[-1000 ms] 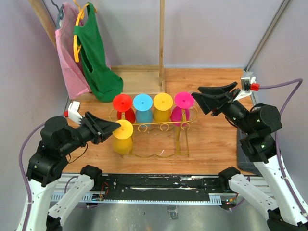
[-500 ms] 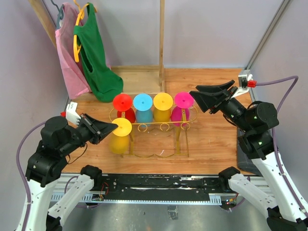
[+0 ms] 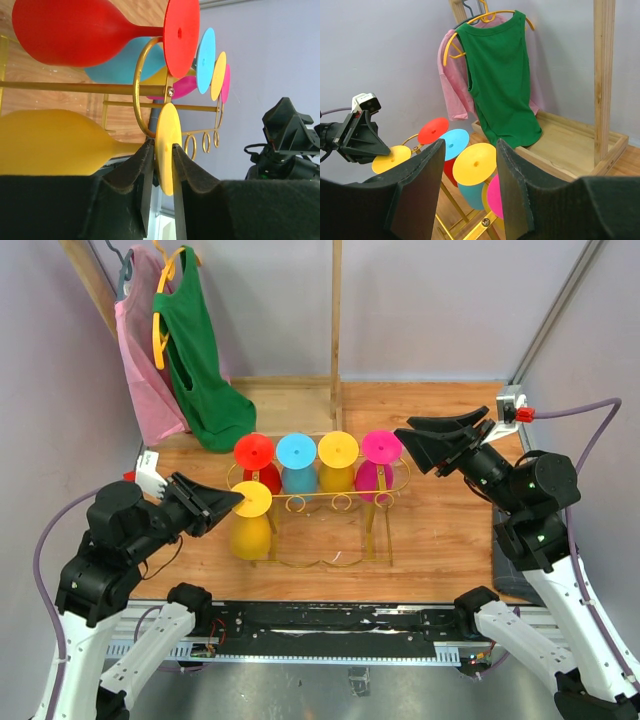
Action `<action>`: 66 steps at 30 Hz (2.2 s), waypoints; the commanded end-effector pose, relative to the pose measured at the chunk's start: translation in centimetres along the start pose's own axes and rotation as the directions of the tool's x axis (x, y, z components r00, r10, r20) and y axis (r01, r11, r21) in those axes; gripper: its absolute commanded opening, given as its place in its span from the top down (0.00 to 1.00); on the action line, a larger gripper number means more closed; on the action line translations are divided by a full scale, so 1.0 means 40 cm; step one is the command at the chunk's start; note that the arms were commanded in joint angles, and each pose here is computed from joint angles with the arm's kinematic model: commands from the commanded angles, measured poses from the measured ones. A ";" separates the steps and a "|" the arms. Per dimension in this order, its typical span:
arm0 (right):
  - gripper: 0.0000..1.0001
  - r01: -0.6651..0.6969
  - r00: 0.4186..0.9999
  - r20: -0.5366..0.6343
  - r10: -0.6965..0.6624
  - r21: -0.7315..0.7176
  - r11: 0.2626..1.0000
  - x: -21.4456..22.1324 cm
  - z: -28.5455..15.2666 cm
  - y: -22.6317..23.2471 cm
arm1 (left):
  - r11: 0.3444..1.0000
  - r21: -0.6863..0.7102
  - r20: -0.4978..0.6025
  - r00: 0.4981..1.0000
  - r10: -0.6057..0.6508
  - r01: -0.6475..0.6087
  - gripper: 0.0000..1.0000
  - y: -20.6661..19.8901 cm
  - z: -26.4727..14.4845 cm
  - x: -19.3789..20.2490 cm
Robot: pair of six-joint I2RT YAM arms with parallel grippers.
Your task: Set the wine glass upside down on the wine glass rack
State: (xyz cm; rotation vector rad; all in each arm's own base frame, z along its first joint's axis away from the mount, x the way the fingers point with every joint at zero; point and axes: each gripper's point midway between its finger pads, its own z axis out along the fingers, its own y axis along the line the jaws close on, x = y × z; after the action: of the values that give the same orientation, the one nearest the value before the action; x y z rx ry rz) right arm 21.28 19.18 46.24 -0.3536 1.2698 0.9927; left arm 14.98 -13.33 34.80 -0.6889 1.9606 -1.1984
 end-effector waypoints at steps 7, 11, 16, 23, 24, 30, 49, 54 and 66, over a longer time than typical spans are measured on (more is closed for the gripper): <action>0.53 0.019 0.999 0.033 -0.019 -0.014 1.000 -0.019 -0.004 0.004 | 0.999 0.025 0.036 0.999 0.034 -0.035 0.59 -0.002 -0.007 -0.010; 0.53 0.020 0.999 0.035 -0.019 -0.015 1.000 -0.019 -0.005 0.005 | 0.999 0.009 0.052 0.998 0.046 -0.046 0.53 0.004 -0.015 -0.016; 0.53 0.026 0.999 0.031 -0.026 0.000 1.000 -0.017 -0.008 -0.002 | 0.998 -0.010 0.079 0.995 0.063 -0.062 0.49 0.003 -0.036 -0.027; 0.49 0.063 0.998 0.014 -0.066 0.153 0.986 -0.016 -0.033 -0.063 | 0.994 0.001 0.120 0.987 0.107 -0.108 0.48 -0.026 -0.090 -0.042; 0.49 0.072 0.997 0.008 -0.075 0.191 0.979 -0.018 -0.039 -0.079 | 0.992 0.010 0.127 0.984 0.125 -0.127 0.48 -0.035 -0.097 -0.046; 0.48 0.145 0.989 -0.073 -0.126 0.419 0.897 -0.014 -0.068 -0.188 | 0.971 0.055 0.123 0.966 0.226 -0.234 0.48 -0.074 -0.113 -0.046; 0.46 0.326 0.891 -0.451 0.047 0.710 0.625 0.135 0.039 -0.558 | 0.920 0.139 0.222 0.917 0.331 -0.366 0.50 -0.085 -0.186 -0.043; 0.46 0.326 0.858 -0.495 0.139 0.732 0.598 0.227 0.023 -0.637 | 0.906 0.132 0.262 0.895 0.360 -0.403 0.50 -0.084 -0.205 -0.053; 0.50 0.346 0.767 -0.591 0.250 0.709 0.615 0.381 -0.018 -0.665 | 0.906 0.108 0.262 0.891 0.371 -0.409 0.49 -0.059 -0.193 -0.053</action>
State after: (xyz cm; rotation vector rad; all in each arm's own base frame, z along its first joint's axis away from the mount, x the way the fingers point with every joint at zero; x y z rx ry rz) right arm 41.69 10.92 25.51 -0.0142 2.1677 0.1154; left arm 10.49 -9.23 39.32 -0.3323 1.7284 -0.9748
